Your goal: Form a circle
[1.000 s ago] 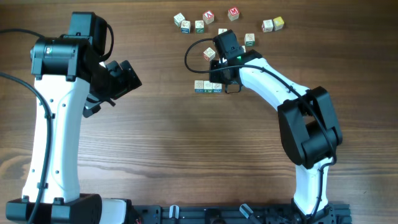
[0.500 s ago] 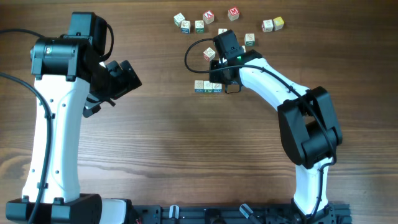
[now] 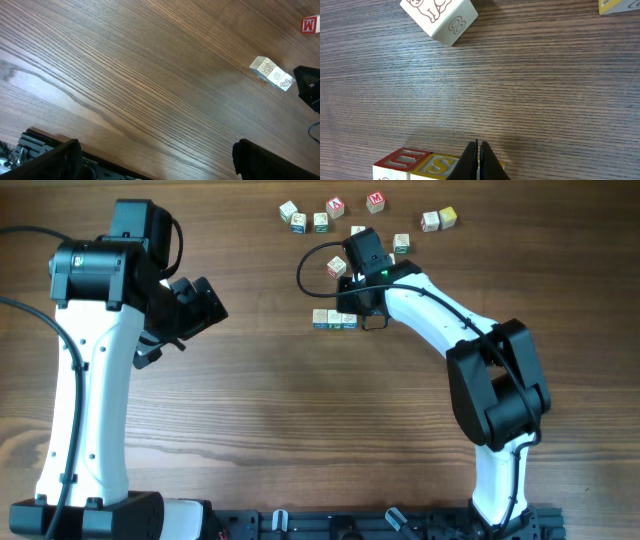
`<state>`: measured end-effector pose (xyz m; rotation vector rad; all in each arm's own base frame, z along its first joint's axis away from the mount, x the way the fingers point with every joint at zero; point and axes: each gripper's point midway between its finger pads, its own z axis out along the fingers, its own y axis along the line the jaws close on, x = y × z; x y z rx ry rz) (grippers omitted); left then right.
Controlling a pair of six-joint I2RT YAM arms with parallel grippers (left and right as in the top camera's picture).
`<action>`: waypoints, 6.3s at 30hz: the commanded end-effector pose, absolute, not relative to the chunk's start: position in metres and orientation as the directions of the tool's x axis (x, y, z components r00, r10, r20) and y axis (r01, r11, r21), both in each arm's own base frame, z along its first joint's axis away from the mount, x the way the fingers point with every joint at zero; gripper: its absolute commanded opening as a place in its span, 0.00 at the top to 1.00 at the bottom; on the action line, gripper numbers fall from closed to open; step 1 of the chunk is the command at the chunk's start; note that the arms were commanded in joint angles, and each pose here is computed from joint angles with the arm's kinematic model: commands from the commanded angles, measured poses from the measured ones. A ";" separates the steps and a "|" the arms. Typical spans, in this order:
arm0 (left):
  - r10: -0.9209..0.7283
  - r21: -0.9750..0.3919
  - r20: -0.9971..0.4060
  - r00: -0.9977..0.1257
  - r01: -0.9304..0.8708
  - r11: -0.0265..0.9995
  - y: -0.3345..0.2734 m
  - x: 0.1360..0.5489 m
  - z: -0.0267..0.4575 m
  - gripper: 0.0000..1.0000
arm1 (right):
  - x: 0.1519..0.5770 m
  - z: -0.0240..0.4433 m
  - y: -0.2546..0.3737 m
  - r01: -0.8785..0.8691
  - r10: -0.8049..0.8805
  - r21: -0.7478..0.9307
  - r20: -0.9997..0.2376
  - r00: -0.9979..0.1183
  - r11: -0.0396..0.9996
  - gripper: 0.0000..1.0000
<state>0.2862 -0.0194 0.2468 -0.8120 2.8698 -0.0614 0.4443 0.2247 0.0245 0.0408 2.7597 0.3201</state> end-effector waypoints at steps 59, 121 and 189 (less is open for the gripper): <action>-0.530 -0.090 -0.141 -0.836 -0.522 0.848 -0.020 0.285 0.248 0.00 | 0.452 0.028 0.220 0.060 0.136 0.212 -0.367 -0.920 0.976 0.95; -0.530 -0.089 -0.141 -0.836 -0.522 0.848 -0.020 0.285 0.248 0.00 | 0.428 0.028 0.212 0.110 0.160 0.188 -0.275 -0.948 0.976 0.95; -0.530 -0.089 -0.141 -0.836 -0.522 0.848 -0.020 0.285 0.248 0.00 | 0.399 0.017 0.180 0.224 0.228 0.040 -0.186 -0.956 0.974 0.95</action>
